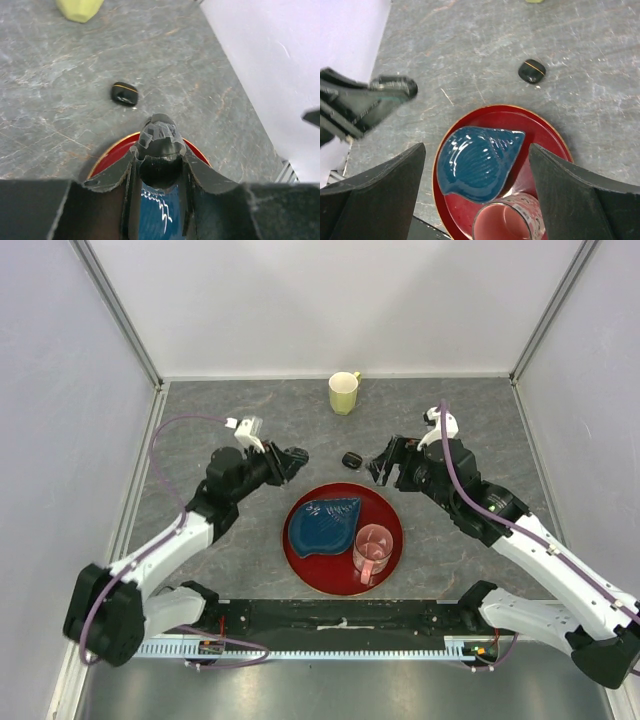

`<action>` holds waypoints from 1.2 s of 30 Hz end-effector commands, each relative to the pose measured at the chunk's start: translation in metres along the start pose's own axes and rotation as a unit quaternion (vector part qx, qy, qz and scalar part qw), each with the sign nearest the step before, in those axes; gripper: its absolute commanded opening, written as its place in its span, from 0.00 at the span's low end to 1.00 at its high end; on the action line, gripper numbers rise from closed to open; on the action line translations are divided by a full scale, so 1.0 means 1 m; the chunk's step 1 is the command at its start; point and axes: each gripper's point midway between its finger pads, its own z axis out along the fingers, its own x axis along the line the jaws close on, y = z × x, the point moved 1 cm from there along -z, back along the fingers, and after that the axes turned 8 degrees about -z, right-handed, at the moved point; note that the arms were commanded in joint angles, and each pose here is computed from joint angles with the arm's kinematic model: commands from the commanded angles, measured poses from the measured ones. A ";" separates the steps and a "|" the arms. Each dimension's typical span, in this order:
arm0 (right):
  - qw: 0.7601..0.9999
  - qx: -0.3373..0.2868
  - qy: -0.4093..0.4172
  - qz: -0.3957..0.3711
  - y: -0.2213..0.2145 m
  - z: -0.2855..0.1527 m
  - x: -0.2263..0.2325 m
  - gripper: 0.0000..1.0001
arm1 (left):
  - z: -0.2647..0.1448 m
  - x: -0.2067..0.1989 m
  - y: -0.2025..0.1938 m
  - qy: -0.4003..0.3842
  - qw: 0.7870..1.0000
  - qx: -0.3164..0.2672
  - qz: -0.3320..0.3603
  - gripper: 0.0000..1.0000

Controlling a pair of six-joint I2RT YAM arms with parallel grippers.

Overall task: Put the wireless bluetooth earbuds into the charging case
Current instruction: Place the charging case at the center of the board.

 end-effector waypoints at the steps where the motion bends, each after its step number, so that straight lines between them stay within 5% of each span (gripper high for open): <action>1: 0.999 0.029 -0.015 0.021 -0.018 0.002 -0.013 0.91 | 0.029 0.021 0.012 0.009 0.996 0.054 -0.065 0.08; 6: 0.999 0.045 -0.003 0.023 -0.027 0.001 -0.013 0.91 | 0.075 0.043 -0.008 -0.049 0.973 0.153 -0.168 0.02; 10: 0.998 0.050 -0.005 0.028 -0.033 0.001 -0.017 0.91 | 0.106 0.056 -0.009 -0.050 0.965 0.173 -0.189 0.02; 23: 0.997 0.068 -0.007 0.020 -0.039 0.011 -0.022 0.91 | 0.148 0.115 -0.039 0.049 0.947 0.196 -0.249 0.17; 36: 0.998 0.059 -0.003 0.025 -0.037 0.010 -0.024 0.91 | 0.162 0.131 -0.068 0.108 0.926 0.216 -0.289 0.27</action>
